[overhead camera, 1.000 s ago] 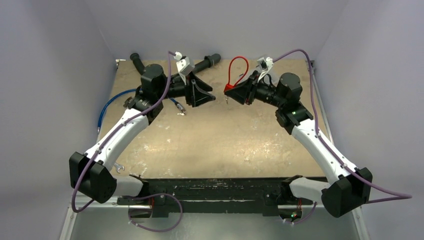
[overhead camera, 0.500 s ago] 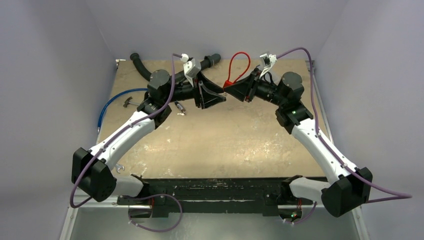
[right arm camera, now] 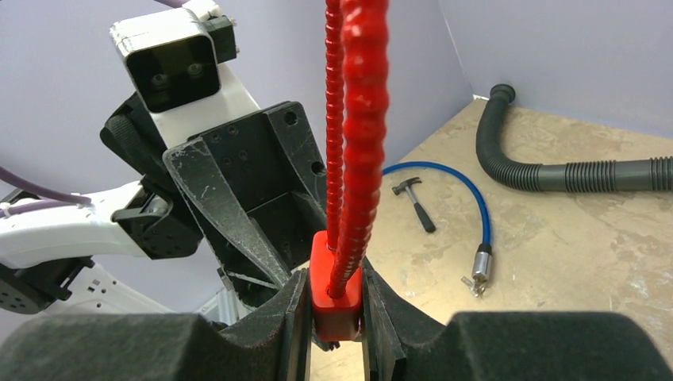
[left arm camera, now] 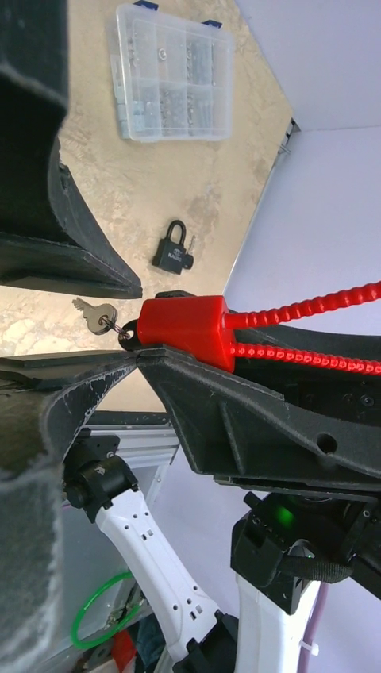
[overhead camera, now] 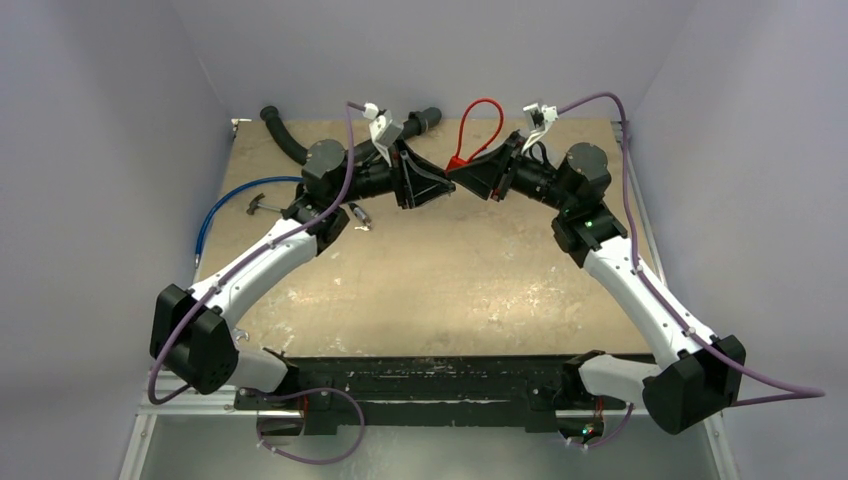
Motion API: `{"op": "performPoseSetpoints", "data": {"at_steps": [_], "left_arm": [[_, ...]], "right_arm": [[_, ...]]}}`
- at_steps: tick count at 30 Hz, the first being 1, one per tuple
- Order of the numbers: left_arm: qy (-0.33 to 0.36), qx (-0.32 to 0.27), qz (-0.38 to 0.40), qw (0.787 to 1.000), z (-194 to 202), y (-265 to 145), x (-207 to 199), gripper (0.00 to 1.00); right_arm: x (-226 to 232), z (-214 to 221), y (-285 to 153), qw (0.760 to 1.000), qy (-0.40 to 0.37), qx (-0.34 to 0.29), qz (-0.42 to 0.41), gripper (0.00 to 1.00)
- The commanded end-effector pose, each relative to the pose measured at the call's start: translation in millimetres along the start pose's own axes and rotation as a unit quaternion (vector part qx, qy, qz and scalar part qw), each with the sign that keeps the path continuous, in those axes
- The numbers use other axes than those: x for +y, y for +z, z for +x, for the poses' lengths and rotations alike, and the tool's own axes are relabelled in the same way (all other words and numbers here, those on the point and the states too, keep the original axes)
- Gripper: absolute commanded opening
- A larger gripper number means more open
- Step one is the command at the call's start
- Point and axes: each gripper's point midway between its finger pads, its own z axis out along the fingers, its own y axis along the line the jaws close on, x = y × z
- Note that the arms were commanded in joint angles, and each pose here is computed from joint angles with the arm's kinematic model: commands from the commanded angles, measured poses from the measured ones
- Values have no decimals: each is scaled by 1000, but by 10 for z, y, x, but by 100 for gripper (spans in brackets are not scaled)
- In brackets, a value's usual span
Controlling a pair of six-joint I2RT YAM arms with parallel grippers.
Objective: Lock with the key
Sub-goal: Lock the lock.
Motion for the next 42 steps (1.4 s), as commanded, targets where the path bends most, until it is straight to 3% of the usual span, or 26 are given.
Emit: {"op": "performPoseSetpoints", "data": {"at_steps": [1,4,8,9,14,21,28,30,32,34,40,42], "left_arm": [[1,-31,2,1000,-134,45,-3,32],[-1,-30,5,1000,-128,45,-10,23],[-17,-22,14,1000,-76,35,-51,1],[-21,-20,16,999,-65,33,-60,0],[-39,-9,55,998,-33,22,-201,0],[-85,55,164,981,142,-19,-491,0],[-107,61,171,977,187,-44,-487,0],[-108,64,170,977,184,-54,-481,15],[-105,71,168,978,171,-93,-471,36],[-99,80,159,979,151,-181,-428,48],[-32,87,92,991,-24,-460,-177,56],[-15,80,85,993,-122,-449,-179,65]], "right_arm": [[222,-298,12,999,-28,-33,-32,0],[227,-307,14,998,-28,-34,-33,0],[253,-309,17,998,-31,-34,-41,0],[255,-311,17,998,-31,-35,-42,0],[297,-335,14,997,-39,-36,-53,0],[398,-329,-18,995,-48,-33,-81,0],[464,-329,-37,993,-63,-32,-98,0],[472,-300,-51,992,-65,-28,-101,0],[443,-262,-70,993,-67,-20,-95,0],[404,-237,-90,993,-87,-11,-83,0],[302,-26,-173,990,-118,29,-66,0],[278,50,-181,990,-120,43,-67,0]]}}
